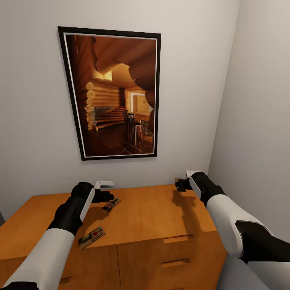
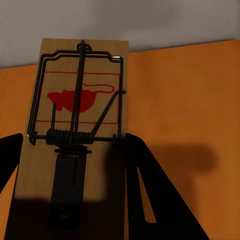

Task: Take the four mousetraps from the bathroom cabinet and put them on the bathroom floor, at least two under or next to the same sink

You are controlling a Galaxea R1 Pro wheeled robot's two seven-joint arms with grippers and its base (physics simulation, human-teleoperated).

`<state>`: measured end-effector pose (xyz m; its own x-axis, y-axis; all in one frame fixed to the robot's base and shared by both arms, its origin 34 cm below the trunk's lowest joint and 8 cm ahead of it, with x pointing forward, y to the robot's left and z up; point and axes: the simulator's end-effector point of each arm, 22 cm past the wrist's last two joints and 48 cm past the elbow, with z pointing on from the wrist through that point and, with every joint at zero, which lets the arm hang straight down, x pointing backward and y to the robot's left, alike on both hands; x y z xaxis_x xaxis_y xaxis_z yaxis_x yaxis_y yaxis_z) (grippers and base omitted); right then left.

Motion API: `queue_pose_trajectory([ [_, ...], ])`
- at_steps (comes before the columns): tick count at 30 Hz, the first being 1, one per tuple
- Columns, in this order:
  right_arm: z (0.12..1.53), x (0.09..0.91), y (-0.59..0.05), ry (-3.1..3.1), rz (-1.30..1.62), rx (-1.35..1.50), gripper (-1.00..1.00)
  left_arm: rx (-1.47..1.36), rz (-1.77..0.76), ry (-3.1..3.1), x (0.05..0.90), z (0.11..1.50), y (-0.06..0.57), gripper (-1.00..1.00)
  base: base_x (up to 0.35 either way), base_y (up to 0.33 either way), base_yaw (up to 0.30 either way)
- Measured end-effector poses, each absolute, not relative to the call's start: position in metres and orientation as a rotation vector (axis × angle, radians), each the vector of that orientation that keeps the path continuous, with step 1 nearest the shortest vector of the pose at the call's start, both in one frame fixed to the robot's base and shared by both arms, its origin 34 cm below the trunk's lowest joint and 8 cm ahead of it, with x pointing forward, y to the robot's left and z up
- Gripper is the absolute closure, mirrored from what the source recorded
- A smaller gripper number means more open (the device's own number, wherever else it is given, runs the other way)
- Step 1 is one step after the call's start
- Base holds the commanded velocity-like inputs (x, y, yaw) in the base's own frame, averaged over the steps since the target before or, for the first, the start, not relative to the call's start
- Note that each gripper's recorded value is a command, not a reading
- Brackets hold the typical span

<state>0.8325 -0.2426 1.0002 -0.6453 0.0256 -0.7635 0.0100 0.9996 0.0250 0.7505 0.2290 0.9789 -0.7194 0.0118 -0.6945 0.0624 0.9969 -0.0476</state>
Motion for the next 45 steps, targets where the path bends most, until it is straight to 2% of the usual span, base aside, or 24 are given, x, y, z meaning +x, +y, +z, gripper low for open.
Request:
queue_pose_trajectory([
  [45, 0.999, 0.838, -0.262, 2.229, -0.010, 0.037, 1.00, 0.214, -0.005, 2.382, 0.756, 0.967, 0.225, -1.00, 0.000, 0.000, 0.000],
])
